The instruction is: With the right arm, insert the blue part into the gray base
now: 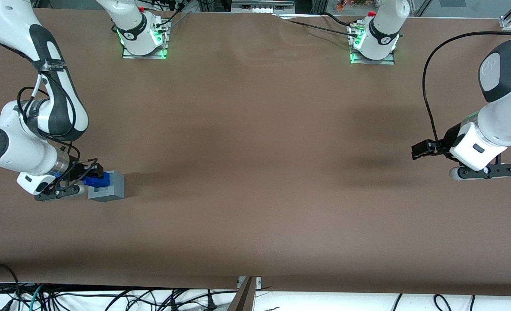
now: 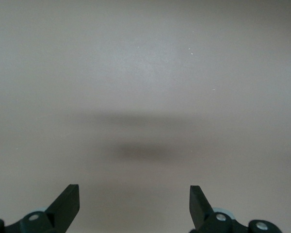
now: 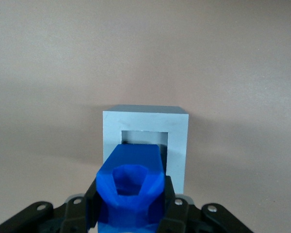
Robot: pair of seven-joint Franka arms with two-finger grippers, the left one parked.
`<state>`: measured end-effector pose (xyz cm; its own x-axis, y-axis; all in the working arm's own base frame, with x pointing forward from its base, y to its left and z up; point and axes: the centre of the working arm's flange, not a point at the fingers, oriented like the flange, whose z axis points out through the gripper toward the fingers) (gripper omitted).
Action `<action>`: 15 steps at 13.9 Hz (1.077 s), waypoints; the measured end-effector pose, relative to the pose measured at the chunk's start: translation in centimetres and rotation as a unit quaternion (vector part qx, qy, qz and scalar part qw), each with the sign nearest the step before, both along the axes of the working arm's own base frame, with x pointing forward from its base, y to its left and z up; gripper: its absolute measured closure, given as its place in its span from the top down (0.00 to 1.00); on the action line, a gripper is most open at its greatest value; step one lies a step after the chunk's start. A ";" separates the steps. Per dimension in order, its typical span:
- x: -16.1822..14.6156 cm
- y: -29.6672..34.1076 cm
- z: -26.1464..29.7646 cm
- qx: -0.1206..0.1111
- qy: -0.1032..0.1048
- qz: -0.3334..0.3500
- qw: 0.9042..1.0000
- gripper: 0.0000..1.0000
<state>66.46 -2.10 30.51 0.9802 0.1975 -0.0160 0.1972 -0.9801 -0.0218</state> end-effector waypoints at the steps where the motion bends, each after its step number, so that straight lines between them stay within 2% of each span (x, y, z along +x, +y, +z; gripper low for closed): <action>1: 0.0 0.0 0.0 0.000 0.000 0.000 1.000 0.51; 15: 0.1 -0.7 -0.2 -0.004 -0.003 -0.007 1.000 0.51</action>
